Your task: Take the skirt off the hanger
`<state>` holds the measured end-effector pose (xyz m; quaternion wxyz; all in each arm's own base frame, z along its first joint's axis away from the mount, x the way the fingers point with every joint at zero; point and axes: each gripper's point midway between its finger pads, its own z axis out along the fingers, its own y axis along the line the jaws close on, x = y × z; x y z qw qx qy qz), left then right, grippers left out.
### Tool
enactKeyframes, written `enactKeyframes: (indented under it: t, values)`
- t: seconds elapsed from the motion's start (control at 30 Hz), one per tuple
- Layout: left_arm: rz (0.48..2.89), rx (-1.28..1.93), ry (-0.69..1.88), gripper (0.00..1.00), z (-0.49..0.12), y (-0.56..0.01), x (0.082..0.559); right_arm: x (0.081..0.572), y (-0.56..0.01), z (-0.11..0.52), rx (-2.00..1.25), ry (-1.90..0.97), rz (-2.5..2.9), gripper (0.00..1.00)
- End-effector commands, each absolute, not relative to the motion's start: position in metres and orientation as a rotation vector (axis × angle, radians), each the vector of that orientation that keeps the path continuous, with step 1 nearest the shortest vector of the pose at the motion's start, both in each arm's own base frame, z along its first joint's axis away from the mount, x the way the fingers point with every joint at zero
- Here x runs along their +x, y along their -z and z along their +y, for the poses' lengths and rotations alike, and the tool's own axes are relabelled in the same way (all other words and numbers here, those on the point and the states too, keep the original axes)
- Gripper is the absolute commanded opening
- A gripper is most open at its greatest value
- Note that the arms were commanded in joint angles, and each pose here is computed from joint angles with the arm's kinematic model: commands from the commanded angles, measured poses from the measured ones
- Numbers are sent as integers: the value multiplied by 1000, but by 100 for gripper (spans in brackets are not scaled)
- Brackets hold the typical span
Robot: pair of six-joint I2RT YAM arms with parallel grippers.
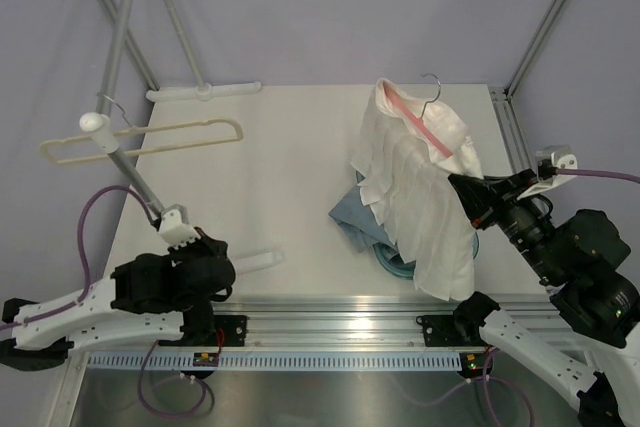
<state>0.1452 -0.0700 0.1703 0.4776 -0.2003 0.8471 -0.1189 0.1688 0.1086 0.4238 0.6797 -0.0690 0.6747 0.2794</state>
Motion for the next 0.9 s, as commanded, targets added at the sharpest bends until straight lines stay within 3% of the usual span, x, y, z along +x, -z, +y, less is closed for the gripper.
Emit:
enactKeyframes:
  t: [0.0,0.17,0.4,0.57,0.67,0.8,0.87]
  values:
    - [1931,-595,267,0,-20,-190,148,151,-454,99,-140,-683,1415,0]
    - [1868,-658,409,0,-6,-204,146,145,-452,97,-148,-689,1410,0]
    - [1895,-529,277,0,-15,-236,151,146,-445,100,-156,-698,1422,0]
    - [2028,-329,298,0,-71,-221,151,151,-442,105,-169,-691,1442,0]
    - [2068,-249,539,1,-130,-218,147,157,-432,114,-207,-681,1506,0]
    - [2003,-60,838,19,-203,-233,138,155,-423,129,-278,-716,1562,0]
    - [1954,85,885,23,-230,-252,132,147,-413,145,-372,-780,1612,0]
